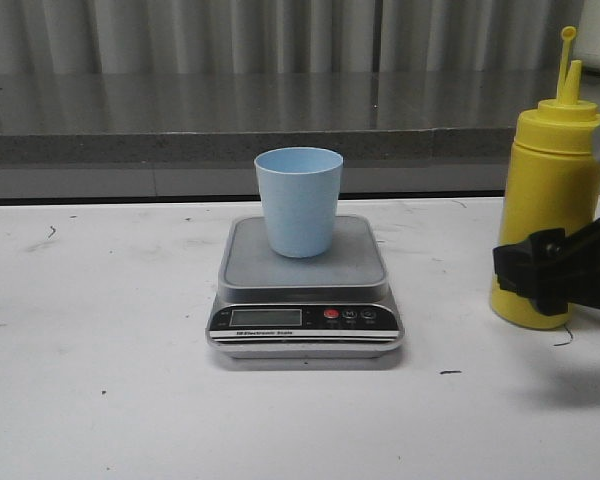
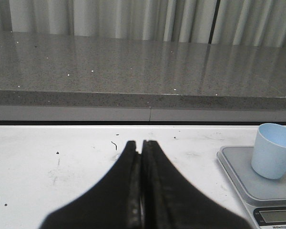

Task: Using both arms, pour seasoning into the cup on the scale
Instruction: 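Open the right gripper and withdraw it from the bottle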

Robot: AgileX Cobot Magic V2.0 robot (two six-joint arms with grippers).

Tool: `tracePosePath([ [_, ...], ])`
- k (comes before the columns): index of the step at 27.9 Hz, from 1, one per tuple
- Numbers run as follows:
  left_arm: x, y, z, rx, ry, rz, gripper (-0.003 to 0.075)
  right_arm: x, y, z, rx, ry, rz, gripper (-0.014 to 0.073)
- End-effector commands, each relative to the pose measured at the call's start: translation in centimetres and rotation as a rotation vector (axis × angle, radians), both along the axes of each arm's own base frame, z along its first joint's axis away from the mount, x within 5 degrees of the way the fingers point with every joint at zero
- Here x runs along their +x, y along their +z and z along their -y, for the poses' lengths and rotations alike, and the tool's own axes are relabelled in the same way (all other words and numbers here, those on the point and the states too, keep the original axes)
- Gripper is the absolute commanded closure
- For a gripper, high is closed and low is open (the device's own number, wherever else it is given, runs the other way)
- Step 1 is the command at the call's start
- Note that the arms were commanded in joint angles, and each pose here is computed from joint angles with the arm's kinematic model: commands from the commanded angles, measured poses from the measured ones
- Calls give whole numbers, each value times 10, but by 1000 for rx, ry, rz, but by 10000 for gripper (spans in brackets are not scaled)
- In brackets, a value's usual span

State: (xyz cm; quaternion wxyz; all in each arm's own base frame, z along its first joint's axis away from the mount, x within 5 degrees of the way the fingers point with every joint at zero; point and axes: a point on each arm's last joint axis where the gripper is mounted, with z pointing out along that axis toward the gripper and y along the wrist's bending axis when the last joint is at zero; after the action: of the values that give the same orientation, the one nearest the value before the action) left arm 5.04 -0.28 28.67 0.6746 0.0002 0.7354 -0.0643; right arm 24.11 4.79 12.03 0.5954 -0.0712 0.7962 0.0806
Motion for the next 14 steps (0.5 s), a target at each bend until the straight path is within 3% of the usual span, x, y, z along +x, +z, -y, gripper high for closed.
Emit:
tracePosePath([
  [1, 0, 16, 1, -12, -10, 98, 740, -2, 22, 0, 37, 14, 172, -7],
  [8, 0, 16, 1, -12, -10, 98, 740, -28, 23, 7, 35, -15, 146, -7],
  [14, 0, 16, 1, -12, -10, 98, 740, -61, 52, 14, 60, -31, 267, -3],
])
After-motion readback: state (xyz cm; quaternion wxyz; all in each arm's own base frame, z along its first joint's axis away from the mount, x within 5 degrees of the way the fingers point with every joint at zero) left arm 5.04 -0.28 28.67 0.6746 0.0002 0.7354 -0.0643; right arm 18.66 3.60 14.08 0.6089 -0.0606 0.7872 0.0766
